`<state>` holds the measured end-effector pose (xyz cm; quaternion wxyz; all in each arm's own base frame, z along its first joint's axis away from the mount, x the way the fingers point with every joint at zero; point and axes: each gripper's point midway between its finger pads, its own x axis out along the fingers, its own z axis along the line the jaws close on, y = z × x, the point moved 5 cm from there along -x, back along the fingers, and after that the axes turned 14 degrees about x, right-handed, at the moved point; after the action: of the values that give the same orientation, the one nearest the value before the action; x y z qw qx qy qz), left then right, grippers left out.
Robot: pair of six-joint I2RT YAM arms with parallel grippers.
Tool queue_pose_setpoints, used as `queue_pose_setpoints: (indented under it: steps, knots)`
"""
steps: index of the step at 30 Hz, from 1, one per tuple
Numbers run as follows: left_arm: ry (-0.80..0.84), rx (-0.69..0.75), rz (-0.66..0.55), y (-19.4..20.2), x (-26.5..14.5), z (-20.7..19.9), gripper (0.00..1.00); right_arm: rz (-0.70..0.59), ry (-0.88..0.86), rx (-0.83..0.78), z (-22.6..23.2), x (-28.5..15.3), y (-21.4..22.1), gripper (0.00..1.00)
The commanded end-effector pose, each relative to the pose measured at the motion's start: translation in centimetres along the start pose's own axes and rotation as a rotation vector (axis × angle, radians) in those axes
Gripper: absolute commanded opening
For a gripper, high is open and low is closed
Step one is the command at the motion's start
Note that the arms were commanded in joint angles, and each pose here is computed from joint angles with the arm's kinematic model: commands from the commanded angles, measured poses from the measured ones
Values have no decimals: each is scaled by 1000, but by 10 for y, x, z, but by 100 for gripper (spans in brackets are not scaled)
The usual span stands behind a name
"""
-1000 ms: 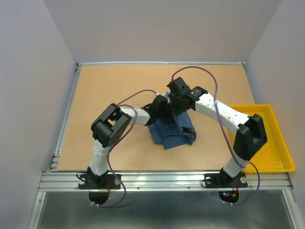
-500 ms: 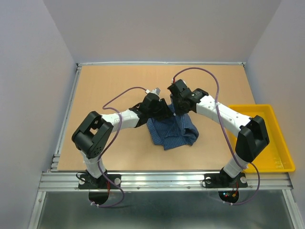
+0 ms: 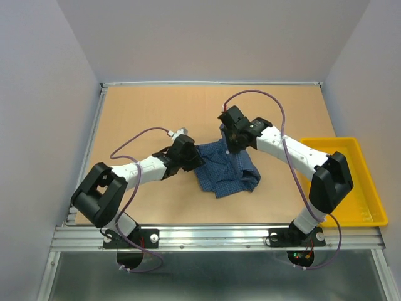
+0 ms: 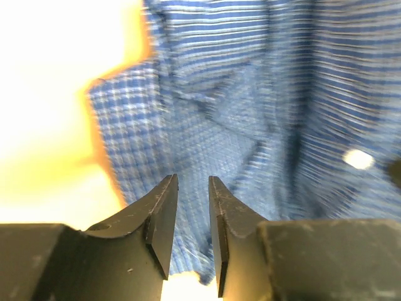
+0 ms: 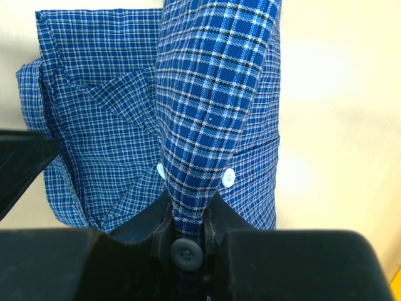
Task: Fold and stack the long sleeve shirts
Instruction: Fold the shirt
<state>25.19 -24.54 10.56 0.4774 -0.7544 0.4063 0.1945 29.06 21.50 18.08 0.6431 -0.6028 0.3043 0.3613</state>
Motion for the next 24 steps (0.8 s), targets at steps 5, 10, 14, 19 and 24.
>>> queue_pose_setpoints:
  steps: [5, 10, 14, 19, 24]
  knots:
    - [-82, 5, 75, 24, 32, 24, 32, 20, -24, -55, 30, 11, 17, 5]
    - [-38, -20, 95, 35, 33, 24, 31, 50, -19, -79, 48, 20, 35, 11]
    - [-20, -34, 107, 41, 34, 25, 31, 63, -25, -77, 65, 26, 43, 14]
    - [-8, -45, 105, 42, 31, 25, 31, 54, -50, -49, 81, 24, 39, 31]
    - [-2, -47, 90, 40, 27, 25, 31, 69, -81, -49, 89, 21, 42, 50]
